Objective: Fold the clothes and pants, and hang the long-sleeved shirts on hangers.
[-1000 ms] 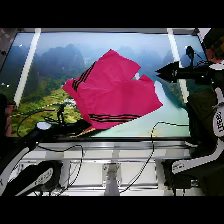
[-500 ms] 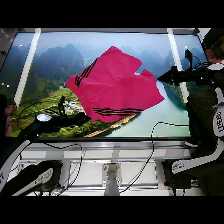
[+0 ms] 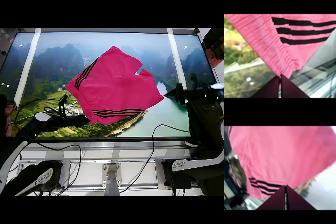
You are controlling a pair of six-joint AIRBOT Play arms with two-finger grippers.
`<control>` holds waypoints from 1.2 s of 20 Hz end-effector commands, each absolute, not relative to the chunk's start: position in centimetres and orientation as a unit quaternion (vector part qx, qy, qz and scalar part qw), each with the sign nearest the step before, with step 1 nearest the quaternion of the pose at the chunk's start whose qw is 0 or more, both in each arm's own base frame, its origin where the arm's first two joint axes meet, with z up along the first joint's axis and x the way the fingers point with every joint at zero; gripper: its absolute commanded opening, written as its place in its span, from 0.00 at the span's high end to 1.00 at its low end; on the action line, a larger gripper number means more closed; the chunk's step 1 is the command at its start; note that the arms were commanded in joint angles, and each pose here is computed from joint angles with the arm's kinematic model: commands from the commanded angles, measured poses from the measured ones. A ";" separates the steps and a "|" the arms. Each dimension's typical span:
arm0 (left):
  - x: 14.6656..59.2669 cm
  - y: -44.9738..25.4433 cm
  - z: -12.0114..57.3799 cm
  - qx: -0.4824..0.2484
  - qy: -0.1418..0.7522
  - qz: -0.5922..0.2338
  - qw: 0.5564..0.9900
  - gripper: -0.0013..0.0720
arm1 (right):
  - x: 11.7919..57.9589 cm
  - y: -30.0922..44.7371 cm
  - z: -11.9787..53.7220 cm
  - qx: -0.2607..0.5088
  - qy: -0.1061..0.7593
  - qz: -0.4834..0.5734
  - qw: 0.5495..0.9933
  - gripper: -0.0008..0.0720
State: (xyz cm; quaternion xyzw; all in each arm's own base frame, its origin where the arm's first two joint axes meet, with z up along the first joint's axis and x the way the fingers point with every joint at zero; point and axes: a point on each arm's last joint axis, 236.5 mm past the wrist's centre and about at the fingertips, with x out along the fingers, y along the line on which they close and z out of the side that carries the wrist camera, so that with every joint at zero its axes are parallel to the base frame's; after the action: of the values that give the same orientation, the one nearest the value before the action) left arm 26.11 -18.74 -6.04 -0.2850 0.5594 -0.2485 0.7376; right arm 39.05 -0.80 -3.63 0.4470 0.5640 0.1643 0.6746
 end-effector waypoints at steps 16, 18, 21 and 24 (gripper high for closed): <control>24.3 -17.5 -7.6 -0.215 0.589 -0.258 0.735 0.97 | 40.6 -1.6 -10.0 0.518 0.540 -0.039 0.662 0.30; 24.3 -17.5 -7.6 -0.214 0.589 -0.259 0.735 0.97 | 40.9 -0.7 -10.4 0.516 0.544 -0.041 0.660 0.31; 24.3 -17.5 -7.6 -0.213 0.588 -0.259 0.736 0.97 | 40.6 1.4 -11.7 0.511 0.565 -0.034 0.647 0.33; 24.4 -17.4 -7.7 -0.213 0.587 -0.258 0.737 0.97 | 40.9 2.3 -11.9 0.514 0.565 -0.030 0.645 0.42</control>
State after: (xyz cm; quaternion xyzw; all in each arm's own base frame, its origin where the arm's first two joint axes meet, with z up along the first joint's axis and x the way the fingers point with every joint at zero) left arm 24.24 -17.50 -7.68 -0.2141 0.5889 -0.2589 0.7350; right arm 40.64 1.56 -11.28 0.5165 0.5633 -0.0263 0.6443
